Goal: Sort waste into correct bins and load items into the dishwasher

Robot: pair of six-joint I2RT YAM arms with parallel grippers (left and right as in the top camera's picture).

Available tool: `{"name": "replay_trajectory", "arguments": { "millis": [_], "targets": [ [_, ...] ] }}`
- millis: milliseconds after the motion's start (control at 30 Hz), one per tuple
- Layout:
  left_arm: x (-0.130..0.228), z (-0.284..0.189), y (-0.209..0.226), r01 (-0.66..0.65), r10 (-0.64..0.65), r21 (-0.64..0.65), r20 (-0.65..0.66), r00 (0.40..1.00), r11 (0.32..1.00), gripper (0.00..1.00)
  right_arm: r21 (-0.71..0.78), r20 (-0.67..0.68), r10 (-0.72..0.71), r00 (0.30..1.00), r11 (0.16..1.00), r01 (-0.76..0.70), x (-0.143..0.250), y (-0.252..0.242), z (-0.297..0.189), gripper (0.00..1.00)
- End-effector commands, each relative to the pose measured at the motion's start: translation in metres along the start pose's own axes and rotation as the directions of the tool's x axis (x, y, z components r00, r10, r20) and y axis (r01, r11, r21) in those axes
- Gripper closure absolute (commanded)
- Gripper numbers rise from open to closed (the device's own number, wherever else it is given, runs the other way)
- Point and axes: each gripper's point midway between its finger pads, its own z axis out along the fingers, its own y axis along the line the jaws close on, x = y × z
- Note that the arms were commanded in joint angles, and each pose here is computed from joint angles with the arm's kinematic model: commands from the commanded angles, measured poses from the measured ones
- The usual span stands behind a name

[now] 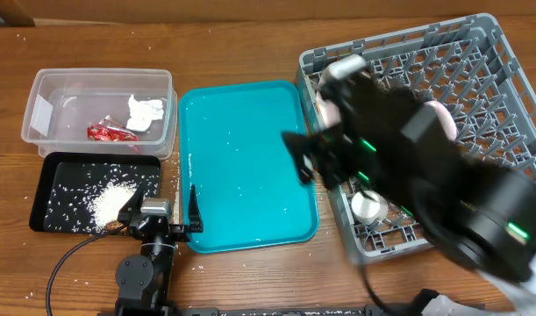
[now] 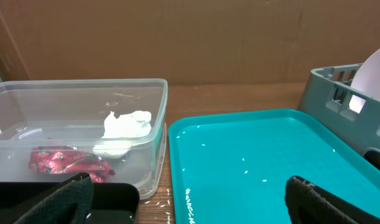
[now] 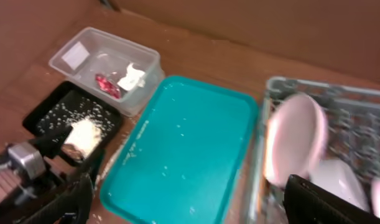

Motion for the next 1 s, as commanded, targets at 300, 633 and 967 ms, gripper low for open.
{"name": "replay_trajectory", "arguments": {
  "millis": [300,633,967],
  "targets": [
    [-0.001,0.000,0.002,-0.007,0.007,-0.009,0.007,1.000,1.000,0.00,0.256,0.301,0.134,0.944,0.942,-0.216,0.037,-0.104,-0.141,0.00],
    [-0.001,0.000,0.002,-0.007,0.007,-0.008,0.007,1.000,1.000,0.00,0.259,0.463,0.240,0.853,0.884,-0.389,0.108,-0.149,-0.073,0.00],
    [-0.001,0.000,0.002,-0.007,0.007,-0.008,0.008,1.000,1.000,0.00,0.214,0.557,0.210,0.804,0.898,-0.383,0.194,-0.172,0.014,0.00]
  ]
}}
